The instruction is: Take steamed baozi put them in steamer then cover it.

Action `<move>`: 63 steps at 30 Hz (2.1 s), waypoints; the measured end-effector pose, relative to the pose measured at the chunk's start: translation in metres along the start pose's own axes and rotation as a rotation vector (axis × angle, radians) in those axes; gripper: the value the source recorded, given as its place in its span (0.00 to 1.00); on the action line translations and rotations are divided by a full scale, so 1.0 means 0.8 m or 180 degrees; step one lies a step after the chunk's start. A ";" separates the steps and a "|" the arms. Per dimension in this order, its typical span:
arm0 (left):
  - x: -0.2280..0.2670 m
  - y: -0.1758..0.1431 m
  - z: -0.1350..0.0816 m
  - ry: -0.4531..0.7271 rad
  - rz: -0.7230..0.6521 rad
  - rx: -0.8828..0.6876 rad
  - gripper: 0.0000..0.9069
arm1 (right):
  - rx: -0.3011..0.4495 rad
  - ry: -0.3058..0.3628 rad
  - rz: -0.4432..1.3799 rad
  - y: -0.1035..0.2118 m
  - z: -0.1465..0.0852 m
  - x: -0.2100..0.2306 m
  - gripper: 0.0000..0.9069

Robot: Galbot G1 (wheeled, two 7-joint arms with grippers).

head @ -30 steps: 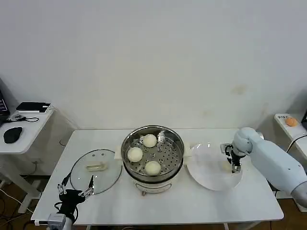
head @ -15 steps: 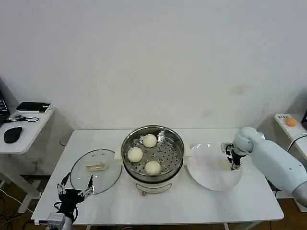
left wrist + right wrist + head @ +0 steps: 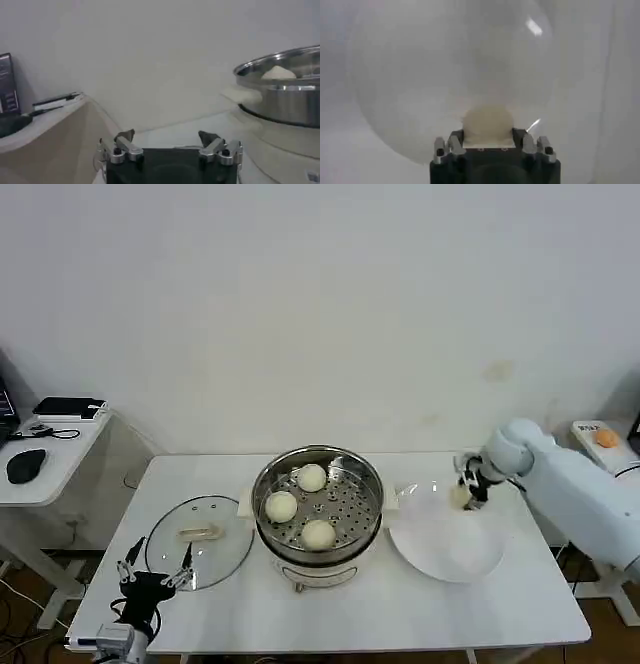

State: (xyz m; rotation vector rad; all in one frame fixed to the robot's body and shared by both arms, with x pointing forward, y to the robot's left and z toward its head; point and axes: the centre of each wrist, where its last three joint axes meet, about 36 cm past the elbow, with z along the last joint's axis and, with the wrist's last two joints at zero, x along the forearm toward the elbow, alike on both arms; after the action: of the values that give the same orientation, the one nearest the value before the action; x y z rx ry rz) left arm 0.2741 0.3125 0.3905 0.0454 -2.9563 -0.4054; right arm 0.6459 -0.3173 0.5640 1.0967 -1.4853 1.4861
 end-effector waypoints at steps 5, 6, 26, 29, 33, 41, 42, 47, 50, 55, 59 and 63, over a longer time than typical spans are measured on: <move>0.000 0.003 -0.002 -0.0028 -0.0022 -0.0040 1.00 | 0.0103 -0.0368 0.0117 -0.028 -0.059 0.056 0.72; 0.001 0.004 -0.003 -0.0035 -0.0025 -0.0047 1.00 | 0.0118 -0.0429 0.0122 -0.033 -0.069 0.066 0.71; 0.002 0.001 -0.024 -0.0160 -0.0071 0.0012 1.00 | 0.0513 -0.0904 -0.0305 -0.059 -0.267 0.117 0.72; 0.002 -0.001 -0.026 -0.0181 -0.0063 0.0037 1.00 | 0.0569 -0.0836 -0.0413 -0.054 -0.282 0.098 0.72; 0.002 0.000 -0.029 -0.0202 -0.0053 0.0036 1.00 | 0.0596 -0.0715 -0.0531 -0.050 -0.293 0.072 0.72; -0.002 -0.001 -0.028 -0.0202 -0.0060 0.0086 1.00 | 0.0576 -0.0502 -0.0620 -0.045 -0.291 0.036 0.72; -0.002 -0.002 -0.029 -0.0207 -0.0056 0.0091 1.00 | 0.0573 -0.0484 -0.0624 -0.045 -0.291 0.033 0.72; -0.002 -0.002 -0.028 -0.0200 -0.0052 0.0095 1.00 | 0.0581 -0.0416 -0.0638 -0.043 -0.291 0.023 0.72; -0.002 -0.001 -0.028 -0.0200 -0.0055 0.0097 1.00 | 0.0590 -0.0379 -0.0648 -0.042 -0.292 0.017 0.72; -0.002 -0.002 -0.026 -0.0188 -0.0060 0.0108 1.00 | 0.0589 -0.0317 -0.0671 -0.041 -0.290 0.007 0.72; -0.002 -0.003 -0.025 -0.0187 -0.0060 0.0116 1.00 | 0.0571 -0.0284 -0.0660 -0.041 -0.287 0.005 1.00; -0.002 -0.002 -0.026 -0.0194 -0.0064 0.0113 1.00 | 0.0529 -0.0296 -0.0632 -0.044 -0.282 0.011 1.00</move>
State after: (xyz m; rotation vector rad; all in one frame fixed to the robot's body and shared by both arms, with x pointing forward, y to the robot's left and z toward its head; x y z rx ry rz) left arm 0.2789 0.3054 0.4098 0.0682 -3.0256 -0.3631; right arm 0.6623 -0.0910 0.5940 1.3875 -1.2895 1.4548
